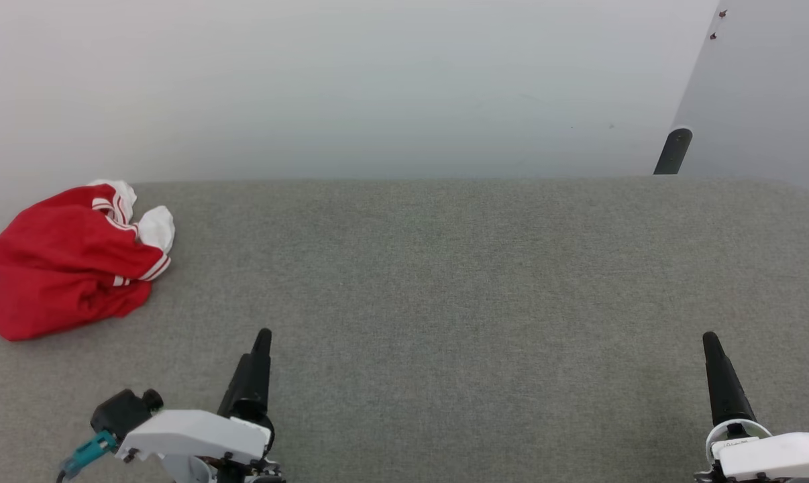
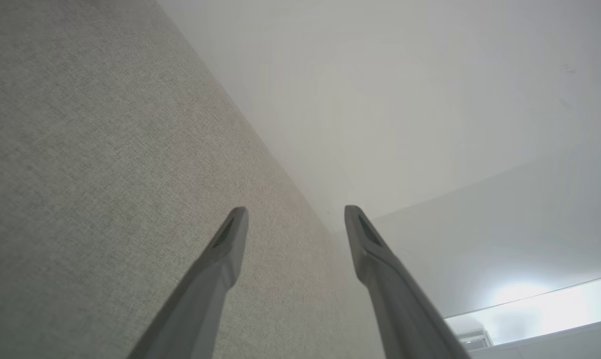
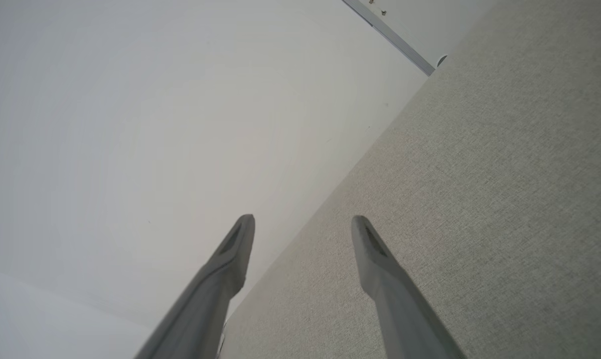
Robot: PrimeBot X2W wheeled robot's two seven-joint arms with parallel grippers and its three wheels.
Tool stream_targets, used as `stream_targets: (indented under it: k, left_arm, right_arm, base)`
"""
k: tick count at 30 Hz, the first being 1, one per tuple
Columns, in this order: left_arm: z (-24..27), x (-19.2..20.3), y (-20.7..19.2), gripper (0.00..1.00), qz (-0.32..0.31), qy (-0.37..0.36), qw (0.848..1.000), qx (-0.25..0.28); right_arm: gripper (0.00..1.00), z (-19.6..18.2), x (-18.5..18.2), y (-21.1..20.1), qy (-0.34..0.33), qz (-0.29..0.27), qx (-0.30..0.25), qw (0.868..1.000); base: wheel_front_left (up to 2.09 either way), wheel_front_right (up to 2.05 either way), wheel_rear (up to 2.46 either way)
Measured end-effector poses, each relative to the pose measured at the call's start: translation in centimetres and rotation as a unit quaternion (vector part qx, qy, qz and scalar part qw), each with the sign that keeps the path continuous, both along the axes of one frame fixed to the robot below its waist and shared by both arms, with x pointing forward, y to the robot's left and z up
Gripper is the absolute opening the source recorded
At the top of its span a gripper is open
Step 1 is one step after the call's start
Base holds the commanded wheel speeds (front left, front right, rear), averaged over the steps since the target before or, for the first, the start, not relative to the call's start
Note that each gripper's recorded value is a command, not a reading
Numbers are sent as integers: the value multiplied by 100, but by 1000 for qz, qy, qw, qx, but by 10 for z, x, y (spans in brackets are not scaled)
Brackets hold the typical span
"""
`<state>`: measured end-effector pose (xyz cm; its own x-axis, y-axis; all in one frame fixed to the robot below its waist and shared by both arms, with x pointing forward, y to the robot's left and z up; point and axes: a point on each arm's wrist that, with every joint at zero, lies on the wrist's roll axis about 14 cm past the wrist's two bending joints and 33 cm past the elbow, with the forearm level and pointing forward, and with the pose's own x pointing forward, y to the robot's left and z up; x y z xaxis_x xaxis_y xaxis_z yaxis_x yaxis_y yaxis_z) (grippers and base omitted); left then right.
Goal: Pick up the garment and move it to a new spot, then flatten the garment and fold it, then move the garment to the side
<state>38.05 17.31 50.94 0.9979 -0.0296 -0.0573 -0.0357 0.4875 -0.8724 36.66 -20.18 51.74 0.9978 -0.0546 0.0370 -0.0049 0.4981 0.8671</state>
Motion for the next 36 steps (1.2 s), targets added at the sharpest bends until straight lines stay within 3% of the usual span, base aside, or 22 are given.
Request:
stream_targets:
  k: [8,17,23,36]
  left_arm:
    - [4,0,1,100,-1,-11,990,144]
    - [10,-2,-1,100,-3,-29,961,277]
    - [18,-3,-3,100,0,-48,940,338]
    - [40,-6,2,100,27,-87,906,414]
  right_arm:
    - [100,6,-3,-3,-7,-7,-95,995]
    - [100,14,-5,-6,-15,-15,-197,980]
    - [100,20,-6,-7,-24,-20,-238,971]
    - [100,29,-11,-9,-37,-31,-313,949]
  base:
    - [0,0,0]
    - [0,0,0]
    - [0,0,0]
    - [0,0,0]
